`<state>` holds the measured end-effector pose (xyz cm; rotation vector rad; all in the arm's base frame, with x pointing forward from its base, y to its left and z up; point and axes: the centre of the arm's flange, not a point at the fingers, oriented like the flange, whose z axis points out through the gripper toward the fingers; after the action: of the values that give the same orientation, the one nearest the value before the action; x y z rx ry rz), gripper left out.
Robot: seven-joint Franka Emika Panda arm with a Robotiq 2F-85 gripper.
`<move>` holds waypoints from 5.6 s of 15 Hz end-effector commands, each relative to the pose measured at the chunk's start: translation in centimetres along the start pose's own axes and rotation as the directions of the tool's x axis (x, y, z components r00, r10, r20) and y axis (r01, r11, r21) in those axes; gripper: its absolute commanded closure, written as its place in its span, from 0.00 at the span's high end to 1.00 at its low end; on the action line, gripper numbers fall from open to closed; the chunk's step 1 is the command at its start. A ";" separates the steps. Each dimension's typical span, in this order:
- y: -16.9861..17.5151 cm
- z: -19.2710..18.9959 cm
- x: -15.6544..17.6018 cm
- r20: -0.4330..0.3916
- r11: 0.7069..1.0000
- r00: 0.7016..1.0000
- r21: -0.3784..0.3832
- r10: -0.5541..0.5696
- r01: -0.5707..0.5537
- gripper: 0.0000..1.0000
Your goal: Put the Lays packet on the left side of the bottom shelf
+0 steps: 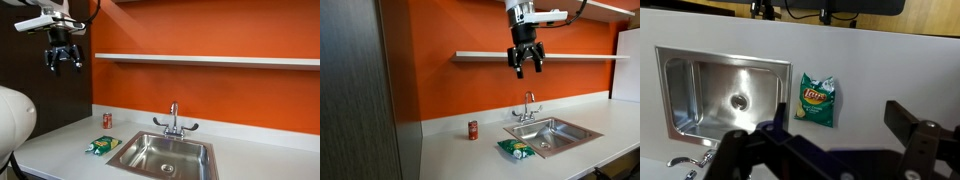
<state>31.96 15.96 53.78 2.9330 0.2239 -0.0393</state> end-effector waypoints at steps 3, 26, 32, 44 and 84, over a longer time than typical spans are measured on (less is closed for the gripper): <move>4.1 3.9 0.5 0.037 0.994 0.994 0.026 0.107 -0.108 1.00; 4.7 20.9 7.9 0.058 0.991 0.994 0.092 0.096 -0.101 1.00; 3.1 24.8 9.4 0.057 0.992 0.995 0.088 0.081 -0.085 1.00; 3.9 28.7 13.5 0.052 0.996 0.996 0.043 0.071 -0.073 1.00; 3.2 31.3 17.2 0.150 0.983 0.980 0.108 0.131 -0.148 0.00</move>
<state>49.22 9.12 21.50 3.0506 0.0133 -0.2464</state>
